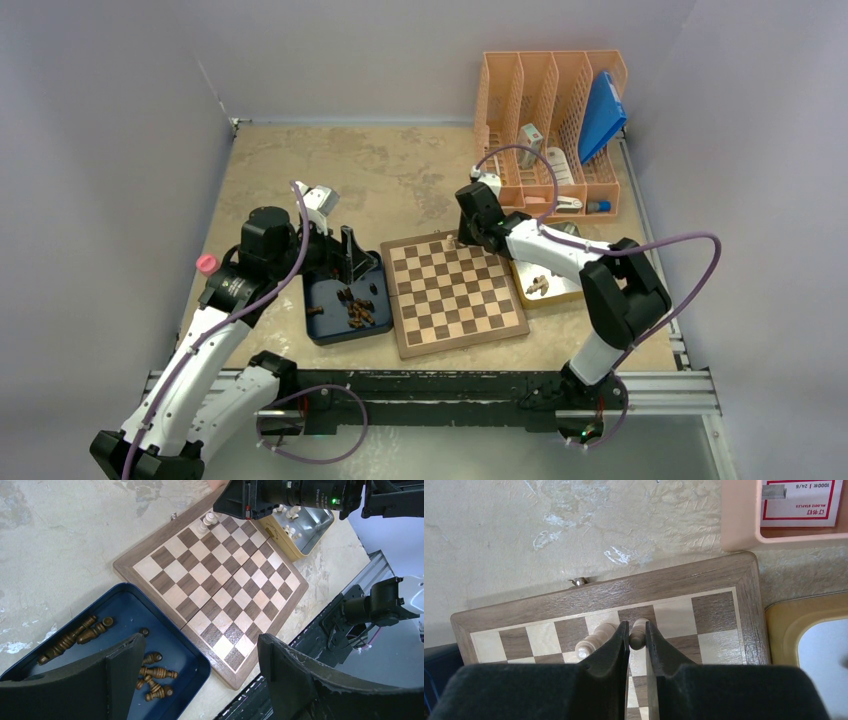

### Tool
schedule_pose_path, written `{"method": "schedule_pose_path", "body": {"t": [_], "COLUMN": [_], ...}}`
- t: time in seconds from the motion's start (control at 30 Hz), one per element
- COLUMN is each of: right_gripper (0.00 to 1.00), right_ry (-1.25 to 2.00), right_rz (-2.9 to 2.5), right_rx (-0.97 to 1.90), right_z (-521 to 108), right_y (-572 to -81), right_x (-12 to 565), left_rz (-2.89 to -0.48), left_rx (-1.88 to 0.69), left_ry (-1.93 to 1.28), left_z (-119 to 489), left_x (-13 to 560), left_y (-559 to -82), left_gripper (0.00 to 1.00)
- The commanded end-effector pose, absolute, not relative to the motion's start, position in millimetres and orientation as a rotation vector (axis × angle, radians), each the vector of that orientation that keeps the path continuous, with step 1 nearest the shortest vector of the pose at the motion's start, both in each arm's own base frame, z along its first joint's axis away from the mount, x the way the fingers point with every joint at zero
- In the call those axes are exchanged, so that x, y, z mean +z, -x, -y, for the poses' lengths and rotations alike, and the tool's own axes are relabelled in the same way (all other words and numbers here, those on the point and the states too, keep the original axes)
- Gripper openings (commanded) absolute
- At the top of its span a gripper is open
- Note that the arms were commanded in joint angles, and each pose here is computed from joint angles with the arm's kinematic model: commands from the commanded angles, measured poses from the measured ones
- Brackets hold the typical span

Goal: Set up the chess pieces on the board
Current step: Place the chess piece on the chessboard.

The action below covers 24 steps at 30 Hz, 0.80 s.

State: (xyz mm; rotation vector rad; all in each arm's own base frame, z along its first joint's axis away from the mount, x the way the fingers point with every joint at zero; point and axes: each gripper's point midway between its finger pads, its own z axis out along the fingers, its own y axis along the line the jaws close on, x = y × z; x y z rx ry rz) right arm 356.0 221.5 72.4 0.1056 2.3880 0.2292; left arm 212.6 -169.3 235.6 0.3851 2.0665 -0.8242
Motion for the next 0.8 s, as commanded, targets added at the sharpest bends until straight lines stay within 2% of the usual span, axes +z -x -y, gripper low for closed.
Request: {"method": "schedule_pose_path", "body": {"t": [0.0, 0.37, 0.77], "right_gripper": [0.09, 0.10, 0.23], "right_ry": [-0.106, -0.102, -0.111], "right_rz": [-2.333, -2.347, -2.342], "right_rx": [0.253, 0.244, 0.266], "right_z": [-231.1, -232.2, -234.4], "right_y": [-368.5, -367.5, -367.3], "right_x": [91.7, 86.0, 92.1], "left_rz": [-2.028, -2.026, -2.027], "left_rx": [-0.828, -0.828, -0.828], "left_ry": [-0.376, -0.377, -0.376], "left_z": [169.5, 169.3, 169.4], "left_x": [243.2, 243.4, 243.1], "left_y": [-215.4, -215.0, -215.1], "left_gripper": [0.83, 0.83, 0.83]}}
